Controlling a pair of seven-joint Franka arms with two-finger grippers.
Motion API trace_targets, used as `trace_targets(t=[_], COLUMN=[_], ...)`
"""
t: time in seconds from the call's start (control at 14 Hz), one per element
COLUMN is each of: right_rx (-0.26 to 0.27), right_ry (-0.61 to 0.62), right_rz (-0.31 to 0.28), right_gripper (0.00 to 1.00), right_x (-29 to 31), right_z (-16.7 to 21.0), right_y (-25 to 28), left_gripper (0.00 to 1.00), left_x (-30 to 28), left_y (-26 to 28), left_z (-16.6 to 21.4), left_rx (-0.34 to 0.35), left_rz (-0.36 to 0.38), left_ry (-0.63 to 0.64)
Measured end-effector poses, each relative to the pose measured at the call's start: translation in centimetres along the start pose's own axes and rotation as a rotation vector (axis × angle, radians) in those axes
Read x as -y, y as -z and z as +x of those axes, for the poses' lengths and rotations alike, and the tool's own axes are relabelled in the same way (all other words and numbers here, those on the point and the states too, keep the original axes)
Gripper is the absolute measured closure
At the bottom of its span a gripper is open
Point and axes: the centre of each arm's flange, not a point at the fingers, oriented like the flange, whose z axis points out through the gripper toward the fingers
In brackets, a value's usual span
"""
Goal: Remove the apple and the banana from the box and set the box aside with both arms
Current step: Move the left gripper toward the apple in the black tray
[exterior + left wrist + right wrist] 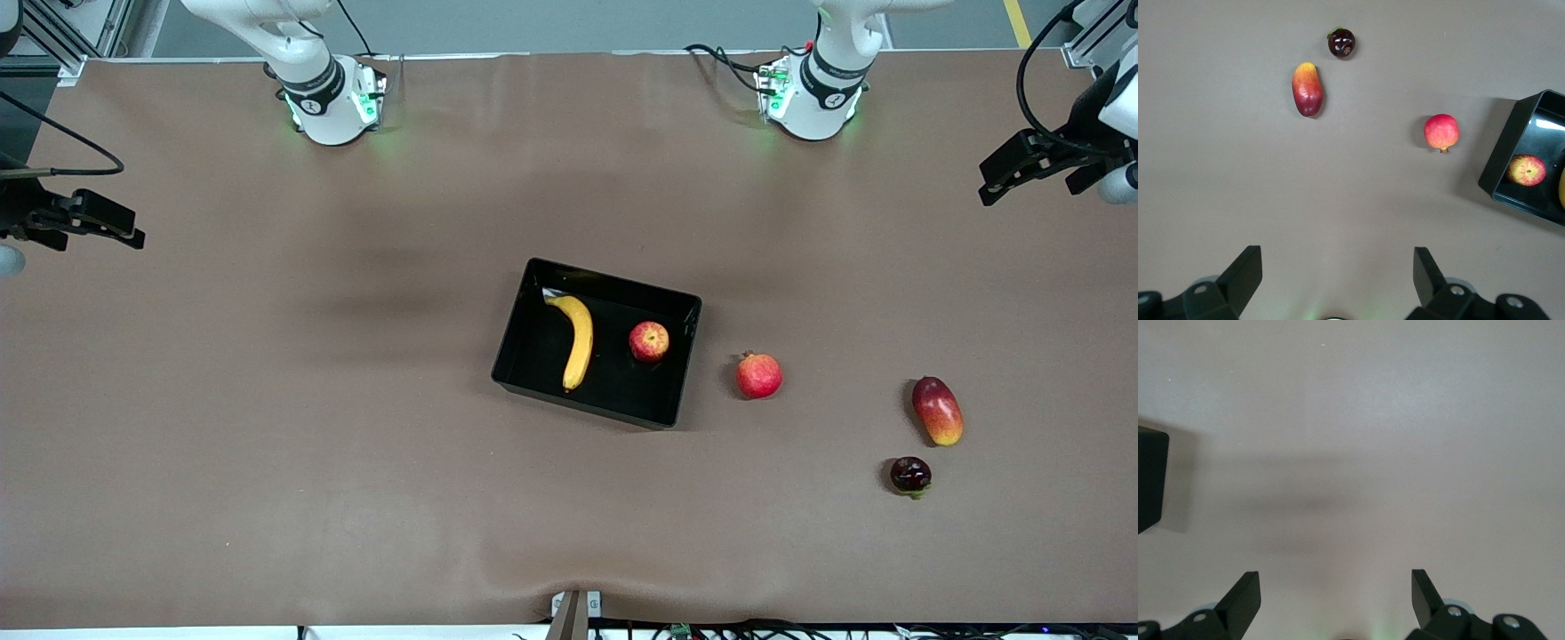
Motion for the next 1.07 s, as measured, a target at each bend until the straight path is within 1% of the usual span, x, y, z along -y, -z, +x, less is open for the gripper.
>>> trace_targets(t=[0.29,0.5,0.64,0.71,1.07], right_rx=[0.000,0.001,0.001,0.001,0.001], right_ry=[0.000,-0.001,-0.002,-0.002,-0.003], right_rz=[0.000,0.000,0.000,0.000,0.000], right_gripper=[0.00,0.00,0.00,0.00,0.00], right_x=[0.0,0.0,-0.1,-0.1,-0.1], right_z=[0.0,0.0,0.0,0.0,0.0], right_y=[0.0,0.0,0.0,0.0,0.0], left_gripper=[0.00,0.00,0.00,0.00,0.00], left_x=[-0.1,-1.5,-5.3,-7.9,-21.5], left_y=[-0.5,-2.5,-5.0,-6.4,-13.6], left_z=[0.6,1.6,2.2,2.5,2.0], left_rx=[0.008,0.047,0.087,0.100,0.125], left_rz=[0.000,-0.002,-0.006,-0.004,-0.003], left_ry=[-0.001,-0.025,-0.051,-0.042,0.103])
